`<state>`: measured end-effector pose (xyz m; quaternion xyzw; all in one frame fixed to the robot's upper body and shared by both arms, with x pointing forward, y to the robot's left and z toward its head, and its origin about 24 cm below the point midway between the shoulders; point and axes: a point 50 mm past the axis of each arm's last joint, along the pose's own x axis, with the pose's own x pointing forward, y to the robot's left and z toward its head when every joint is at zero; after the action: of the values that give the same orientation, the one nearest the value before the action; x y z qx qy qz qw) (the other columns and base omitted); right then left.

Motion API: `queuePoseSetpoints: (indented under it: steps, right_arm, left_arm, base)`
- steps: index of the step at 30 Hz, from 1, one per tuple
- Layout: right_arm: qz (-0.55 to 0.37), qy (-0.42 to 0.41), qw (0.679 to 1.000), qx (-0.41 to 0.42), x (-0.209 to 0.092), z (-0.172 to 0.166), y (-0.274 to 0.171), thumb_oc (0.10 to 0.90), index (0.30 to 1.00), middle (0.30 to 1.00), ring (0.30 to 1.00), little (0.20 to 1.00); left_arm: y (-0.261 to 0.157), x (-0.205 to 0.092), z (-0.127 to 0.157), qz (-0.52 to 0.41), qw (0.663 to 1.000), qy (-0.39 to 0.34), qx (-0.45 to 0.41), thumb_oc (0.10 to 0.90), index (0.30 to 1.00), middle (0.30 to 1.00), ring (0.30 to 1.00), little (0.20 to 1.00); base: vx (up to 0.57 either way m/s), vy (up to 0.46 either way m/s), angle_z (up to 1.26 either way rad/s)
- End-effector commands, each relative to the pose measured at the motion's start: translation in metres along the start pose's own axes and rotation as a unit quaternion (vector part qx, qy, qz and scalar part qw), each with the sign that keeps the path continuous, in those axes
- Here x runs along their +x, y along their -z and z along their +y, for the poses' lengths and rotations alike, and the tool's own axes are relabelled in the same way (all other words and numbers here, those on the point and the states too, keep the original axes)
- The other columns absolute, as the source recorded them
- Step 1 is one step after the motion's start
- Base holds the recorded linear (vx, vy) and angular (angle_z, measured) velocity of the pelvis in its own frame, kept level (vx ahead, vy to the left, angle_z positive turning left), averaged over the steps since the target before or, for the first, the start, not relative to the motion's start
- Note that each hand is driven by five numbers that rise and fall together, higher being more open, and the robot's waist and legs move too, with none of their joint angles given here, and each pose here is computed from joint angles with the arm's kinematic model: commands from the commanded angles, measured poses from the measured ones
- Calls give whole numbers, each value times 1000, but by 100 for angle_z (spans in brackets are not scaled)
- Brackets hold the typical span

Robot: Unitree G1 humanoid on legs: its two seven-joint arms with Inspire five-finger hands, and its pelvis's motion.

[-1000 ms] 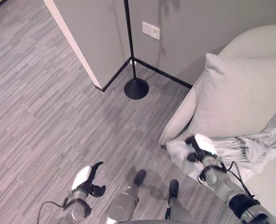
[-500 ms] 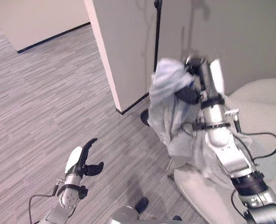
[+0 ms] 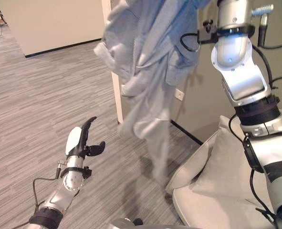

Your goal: Hang the clothes on the sofa on the clothes rack.

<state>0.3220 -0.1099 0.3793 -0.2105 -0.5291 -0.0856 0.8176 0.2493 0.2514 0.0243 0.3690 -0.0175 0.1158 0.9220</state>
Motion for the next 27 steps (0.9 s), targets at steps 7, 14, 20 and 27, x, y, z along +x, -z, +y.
queuePoseSetpoints:
  steps: [7,14,20,27]
  right_arm:
    - [-78,-36,985,149,19,42,-62,400,300,300,300,300]
    - [-102,-66,961,247,14,76,-103,400,300,300,300,300]
    - [-91,-53,968,228,27,82,-107,400,300,300,300,300]
    - [-76,-35,985,152,34,72,-89,400,300,300,300,300]
  left_arm:
    - [-16,52,50,-53,984,-135,106,800,900,900,900,900]
    - [-55,89,-4,-31,994,-106,-22,800,900,900,900,900]
    - [-131,63,-77,-88,947,66,-302,800,900,900,900,900]
    - [-137,3,-91,-99,859,253,-434,400,300,300,300,300]
  base:
    - [-18,19,-11]
    - [-4,15,-7]
    - [-2,8,-6]
    - [-1,-5,-12]
